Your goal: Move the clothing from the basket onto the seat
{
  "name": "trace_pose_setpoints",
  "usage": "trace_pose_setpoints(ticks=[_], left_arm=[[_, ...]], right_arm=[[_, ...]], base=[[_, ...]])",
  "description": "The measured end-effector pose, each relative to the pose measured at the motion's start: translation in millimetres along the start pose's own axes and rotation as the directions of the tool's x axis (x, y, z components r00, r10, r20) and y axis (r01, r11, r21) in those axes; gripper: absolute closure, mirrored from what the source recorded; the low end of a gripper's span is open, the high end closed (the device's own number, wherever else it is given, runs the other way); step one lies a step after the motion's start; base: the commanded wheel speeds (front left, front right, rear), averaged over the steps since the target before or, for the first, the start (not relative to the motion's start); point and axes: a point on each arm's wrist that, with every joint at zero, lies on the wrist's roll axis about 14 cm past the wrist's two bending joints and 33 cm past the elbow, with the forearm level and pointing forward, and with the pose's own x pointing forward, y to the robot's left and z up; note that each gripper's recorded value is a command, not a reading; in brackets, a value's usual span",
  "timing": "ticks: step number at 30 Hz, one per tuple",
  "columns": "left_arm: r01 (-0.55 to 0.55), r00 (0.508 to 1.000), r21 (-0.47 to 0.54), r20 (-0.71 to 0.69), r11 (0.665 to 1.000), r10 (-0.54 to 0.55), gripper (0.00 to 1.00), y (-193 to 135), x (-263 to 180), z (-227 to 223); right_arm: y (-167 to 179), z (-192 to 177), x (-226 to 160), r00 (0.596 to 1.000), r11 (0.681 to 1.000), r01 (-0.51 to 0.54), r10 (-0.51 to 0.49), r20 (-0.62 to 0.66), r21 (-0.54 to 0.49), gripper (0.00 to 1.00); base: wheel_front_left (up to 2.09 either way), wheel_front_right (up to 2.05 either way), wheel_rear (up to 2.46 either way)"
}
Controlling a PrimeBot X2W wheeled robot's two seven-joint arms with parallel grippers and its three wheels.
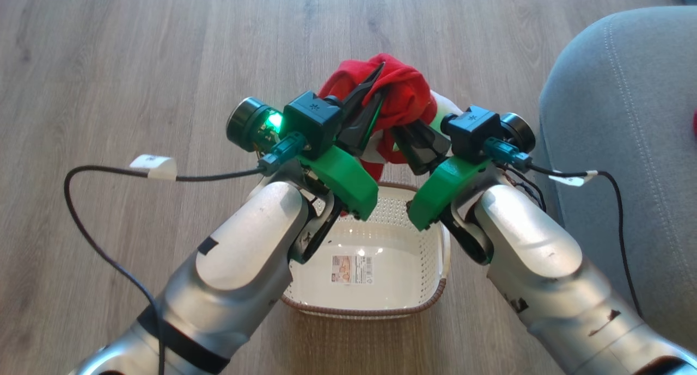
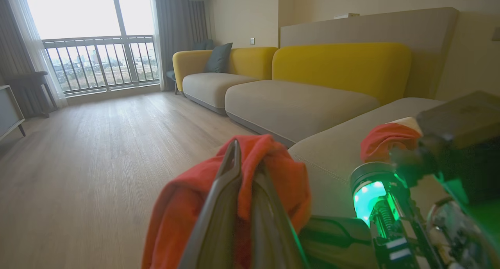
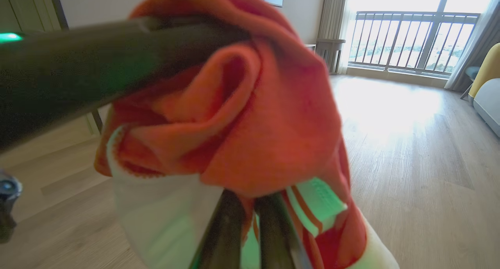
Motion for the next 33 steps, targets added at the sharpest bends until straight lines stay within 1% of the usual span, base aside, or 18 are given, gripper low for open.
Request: trace_pose_setpoints(ticks=[4, 5, 6, 7, 14, 21, 27, 33], left_arm=[[0.005, 1.000, 0.000, 0.004, 1.000, -0.005, 1.00, -2.1, 0.8, 1.6], [0.006, 1.000, 0.000, 0.004, 1.000, -0.006, 0.93, -2.4, 0.8, 1.8], [0.006, 1.000, -0.001, 0.005, 1.000, -0.006, 0.53, -2.4, 0.9, 2.1], [0.005, 1.000, -0.001, 0.007, 1.000, -0.005, 0.00, -2.3, 0.9, 2.5], [-0.005, 1.000, -0.009, 0.007, 1.000, 0.005, 0.00, 0.8, 0.0, 1.6], [-0.002, 1.000, -0.015, -0.020, 1.000, 0.001, 0.00, -2.2, -5.0, -10.0], [0.016, 0.999, -0.029, -0.034, 0.999, -0.017, 0.00, -8.2, -0.7, -18.8], [0.074, 0.996, -0.052, -0.053, 0.996, -0.077, 0.00, -29.3, 5.4, -32.4]], right_arm=[[-1.5, 5.0, -3.7, 1.000, 1.000, 0.011, -0.010, 0.019, -0.003, 1.00], [-1.9, 5.5, -4.6, 1.000, 1.000, 0.014, -0.014, 0.021, 0.000, 1.00], [-2.0, 5.8, -5.4, 1.000, 1.000, 0.016, -0.016, 0.024, 0.003, 1.00], [-2.1, 5.8, -6.3, 1.000, 1.000, 0.018, -0.018, 0.026, 0.005, 1.00], [-1.1, 15.5, -7.8, 0.998, 1.000, 0.019, -0.019, 0.062, -0.002, 1.00], [-8.1, 24.9, -11.9, 0.995, 0.999, 0.044, -0.044, 0.091, -0.002, 1.00], [-27.6, 19.8, -30.6, 0.990, 0.993, 0.117, -0.117, 0.079, 0.004, 1.00], [-55.2, 25.8, -55.2, 0.973, 0.977, 0.212, -0.211, 0.093, -0.003, 1.00]], base=[[0.00, 0.00, 0.00], [0.00, 0.00, 0.00], [0.00, 0.00, 0.00], [0.00, 0.00, 0.00], [0.00, 0.00, 0.00], [0.00, 0.00, 0.00], [0.00, 0.00, 0.00], [0.00, 0.00, 0.00]])
